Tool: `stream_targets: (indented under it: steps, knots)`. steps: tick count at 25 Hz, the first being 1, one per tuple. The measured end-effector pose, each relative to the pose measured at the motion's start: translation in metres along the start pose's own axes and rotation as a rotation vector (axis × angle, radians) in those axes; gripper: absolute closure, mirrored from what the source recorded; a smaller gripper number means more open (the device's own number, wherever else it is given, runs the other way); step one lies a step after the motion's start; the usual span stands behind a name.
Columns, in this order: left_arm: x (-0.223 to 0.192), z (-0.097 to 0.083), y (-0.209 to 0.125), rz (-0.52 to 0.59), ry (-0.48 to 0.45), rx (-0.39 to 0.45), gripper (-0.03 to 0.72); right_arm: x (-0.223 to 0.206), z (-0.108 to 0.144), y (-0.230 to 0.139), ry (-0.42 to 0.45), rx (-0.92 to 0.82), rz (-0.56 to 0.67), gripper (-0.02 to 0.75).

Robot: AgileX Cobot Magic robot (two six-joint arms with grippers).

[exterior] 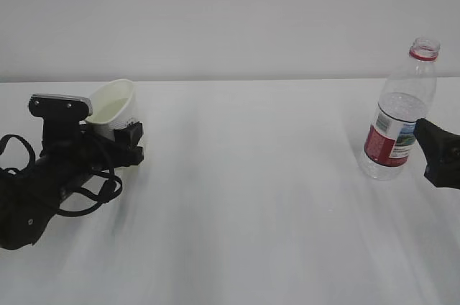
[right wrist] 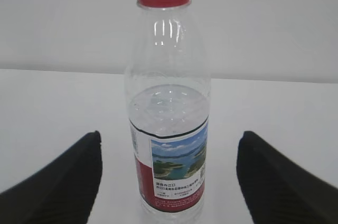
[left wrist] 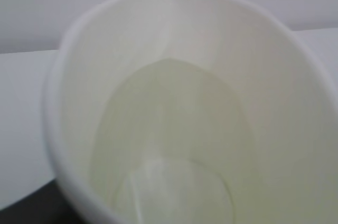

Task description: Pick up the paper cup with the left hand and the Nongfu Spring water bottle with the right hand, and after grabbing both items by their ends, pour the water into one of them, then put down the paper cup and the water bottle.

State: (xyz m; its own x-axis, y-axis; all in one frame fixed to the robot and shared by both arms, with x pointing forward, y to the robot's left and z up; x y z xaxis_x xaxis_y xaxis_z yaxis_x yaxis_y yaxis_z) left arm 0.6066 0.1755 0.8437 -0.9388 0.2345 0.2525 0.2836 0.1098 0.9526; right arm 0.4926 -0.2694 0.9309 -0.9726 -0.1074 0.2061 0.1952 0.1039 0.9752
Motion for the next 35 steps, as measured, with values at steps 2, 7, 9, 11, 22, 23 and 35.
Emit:
stream_targets:
  steps: [2, 7, 9, 11, 22, 23, 35]
  knots:
    - [0.000, 0.004, 0.000, -0.002, 0.025, 0.012, 0.197, 0.000, 0.000, 0.000, 0.000, 0.000, 0.000, 0.141]
    - [0.001, 0.011, 0.000, -0.007, 0.075, 0.037, 0.198, 0.000, 0.000, 0.000, 0.000, 0.000, 0.002, 0.143]
    - [0.002, 0.012, 0.000, -0.008, 0.084, 0.041, 0.198, 0.000, 0.000, 0.000, 0.000, 0.000, 0.002, 0.143]
    - [0.002, 0.012, 0.000, -0.008, 0.086, 0.042, 0.198, 0.000, 0.000, 0.000, 0.000, 0.000, 0.002, 0.143]
    - [0.000, 0.014, -0.007, -0.007, 0.089, 0.015, 0.210, 0.000, 0.000, 0.000, 0.000, 0.001, 0.002, 0.143]
    - [0.000, 0.014, -0.007, -0.007, 0.089, 0.014, 0.211, 0.000, 0.000, 0.000, 0.002, 0.002, 0.002, 0.143]
    - [0.000, 0.014, -0.008, -0.010, 0.089, 0.012, 0.211, 0.000, 0.000, 0.000, 0.001, 0.003, 0.002, 0.144]
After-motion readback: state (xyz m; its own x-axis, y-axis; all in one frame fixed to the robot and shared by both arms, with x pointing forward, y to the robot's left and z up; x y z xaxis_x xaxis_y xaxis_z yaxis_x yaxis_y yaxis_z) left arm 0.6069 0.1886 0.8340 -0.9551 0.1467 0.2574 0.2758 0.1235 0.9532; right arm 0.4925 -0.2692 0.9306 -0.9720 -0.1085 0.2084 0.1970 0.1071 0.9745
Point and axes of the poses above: a point on each arm's last joint axis where the gripper is mounted, x pointing back along that axis away from the gripper, z along the wrist's bending axis when the last joint is at zero, y = z × x, the point moved 5 cm from there along -x, pointing out along that axis toward the gripper, and after that the axes turned 4 degrees about x, right-handed, at the moved point
